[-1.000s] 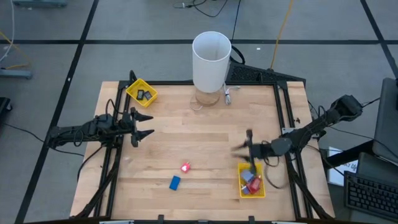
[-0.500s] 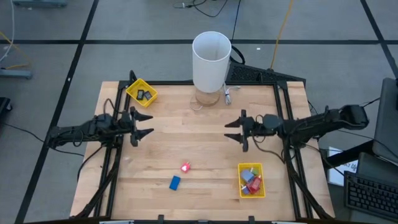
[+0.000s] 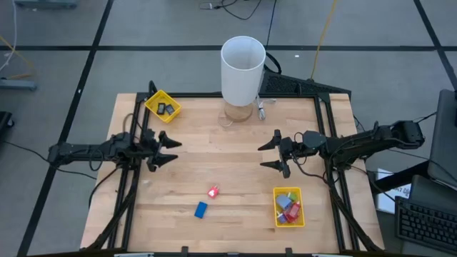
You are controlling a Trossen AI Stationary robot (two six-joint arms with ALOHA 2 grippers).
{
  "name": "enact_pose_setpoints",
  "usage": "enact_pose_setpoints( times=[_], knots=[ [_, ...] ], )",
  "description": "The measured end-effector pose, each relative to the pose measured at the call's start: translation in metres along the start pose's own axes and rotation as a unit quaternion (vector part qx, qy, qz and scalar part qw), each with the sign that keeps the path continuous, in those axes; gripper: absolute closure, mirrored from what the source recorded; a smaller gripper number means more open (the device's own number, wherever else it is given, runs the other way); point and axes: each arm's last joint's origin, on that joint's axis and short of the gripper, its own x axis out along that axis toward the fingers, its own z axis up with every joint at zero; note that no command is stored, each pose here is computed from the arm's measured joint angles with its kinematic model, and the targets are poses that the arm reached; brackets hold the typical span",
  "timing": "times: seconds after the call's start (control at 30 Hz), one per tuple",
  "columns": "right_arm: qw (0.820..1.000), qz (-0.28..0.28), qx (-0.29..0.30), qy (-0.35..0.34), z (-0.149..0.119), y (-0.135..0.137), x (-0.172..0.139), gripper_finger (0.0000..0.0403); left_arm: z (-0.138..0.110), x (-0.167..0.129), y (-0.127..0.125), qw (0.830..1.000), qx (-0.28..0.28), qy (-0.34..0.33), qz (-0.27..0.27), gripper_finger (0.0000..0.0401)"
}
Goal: Pick & Place Office items
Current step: Put the blue digital timer into the top yellow bin
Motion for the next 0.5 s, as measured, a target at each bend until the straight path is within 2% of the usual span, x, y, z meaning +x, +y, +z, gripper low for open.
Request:
enact_pose_setpoints(
  times=[0.17, 0.3, 0.4, 0.5],
  knots=[
    [1.0, 0.001, -0.012, -0.014, 0.006, 0.001, -0.005, 0.013, -0.01, 0.008, 0.004, 0.996, -0.065, 0.029, 0.06, 0.0091],
    [1.0, 0.001, -0.012, -0.017, 0.007, 0.001, -0.005, 0.0132, -0.016, 0.012, 0.009, 0.988, -0.079, 0.033, 0.125, 0.01],
    [1.0, 0.001, -0.012, -0.017, 0.007, 0.001, -0.005, 0.0131, -0.02, 0.017, 0.008, 0.989, -0.087, 0.055, 0.11, 0.0105],
    [1.0, 0.0, -0.012, -0.013, 0.006, 0.001, -0.005, 0.0132, -0.022, 0.023, 0.0, 0.992, -0.087, 0.069, 0.056, 0.011]
  ],
)
